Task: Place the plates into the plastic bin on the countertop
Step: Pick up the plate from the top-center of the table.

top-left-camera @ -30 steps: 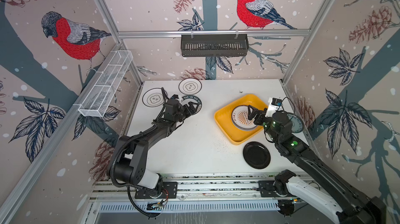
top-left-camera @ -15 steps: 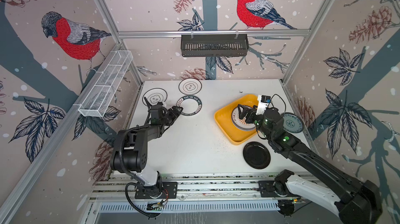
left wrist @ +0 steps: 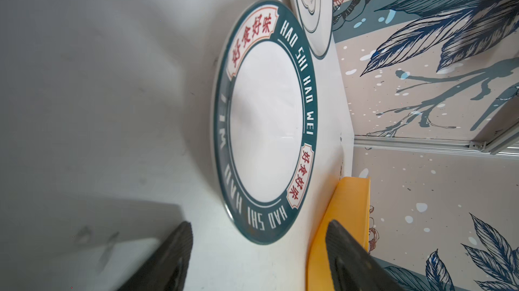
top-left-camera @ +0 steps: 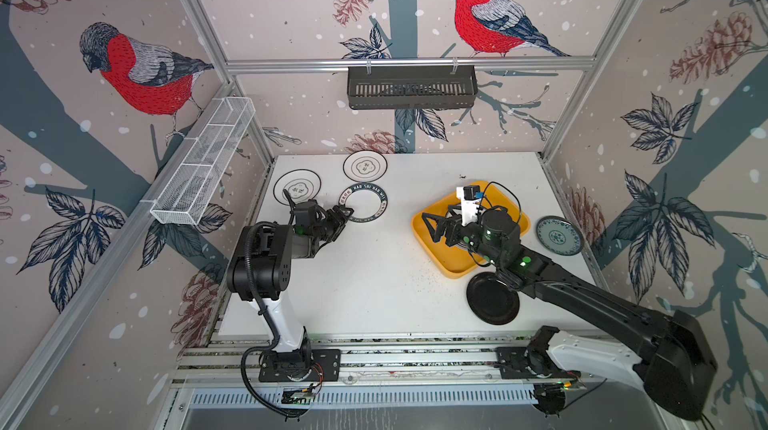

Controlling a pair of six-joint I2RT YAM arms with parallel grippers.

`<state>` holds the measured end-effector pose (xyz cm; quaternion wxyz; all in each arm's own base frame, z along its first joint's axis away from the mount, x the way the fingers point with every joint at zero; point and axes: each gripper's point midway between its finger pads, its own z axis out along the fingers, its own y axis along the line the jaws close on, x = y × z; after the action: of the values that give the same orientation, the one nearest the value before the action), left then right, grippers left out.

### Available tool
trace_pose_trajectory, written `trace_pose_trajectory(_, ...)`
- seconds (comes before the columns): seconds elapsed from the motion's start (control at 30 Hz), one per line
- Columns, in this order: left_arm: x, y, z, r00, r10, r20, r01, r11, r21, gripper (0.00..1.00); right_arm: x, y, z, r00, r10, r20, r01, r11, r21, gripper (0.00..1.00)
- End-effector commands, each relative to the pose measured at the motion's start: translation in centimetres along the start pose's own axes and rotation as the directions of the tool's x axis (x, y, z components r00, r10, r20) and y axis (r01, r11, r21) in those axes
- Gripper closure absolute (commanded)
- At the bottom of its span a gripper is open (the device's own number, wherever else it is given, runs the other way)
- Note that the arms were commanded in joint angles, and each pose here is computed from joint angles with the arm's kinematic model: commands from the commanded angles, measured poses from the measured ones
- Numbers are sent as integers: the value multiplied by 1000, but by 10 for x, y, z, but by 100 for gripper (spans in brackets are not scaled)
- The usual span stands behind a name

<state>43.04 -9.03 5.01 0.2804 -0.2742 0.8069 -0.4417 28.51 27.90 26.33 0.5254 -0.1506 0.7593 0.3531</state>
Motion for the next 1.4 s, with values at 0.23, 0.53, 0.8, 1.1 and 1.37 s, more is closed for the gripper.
trace_pose_trajectory(0.23,-12,-3,14,998,-51,25,49,997,66,41,-3,60,19,997,-80,-9,76,971,-225,0)
trace_pose_trajectory(0.53,-10,12,21,993,-115,23,114,992,48,62,-2,59,21,995,-93,-22,87,977,-194,0)
trace_pose_trajectory(0.8,-13,18,23,986,-165,40,163,986,36,73,1,54,20,996,-87,-32,80,982,-172,0)
trace_pose_trajectory(1.1,-9,20,23,970,-239,51,236,970,62,88,-6,46,15,997,-75,-1,74,989,-124,0)
trace_pose_trajectory(1.37,-10,12,18,970,-232,67,226,970,87,100,-10,39,11,998,-60,23,62,994,-87,0)
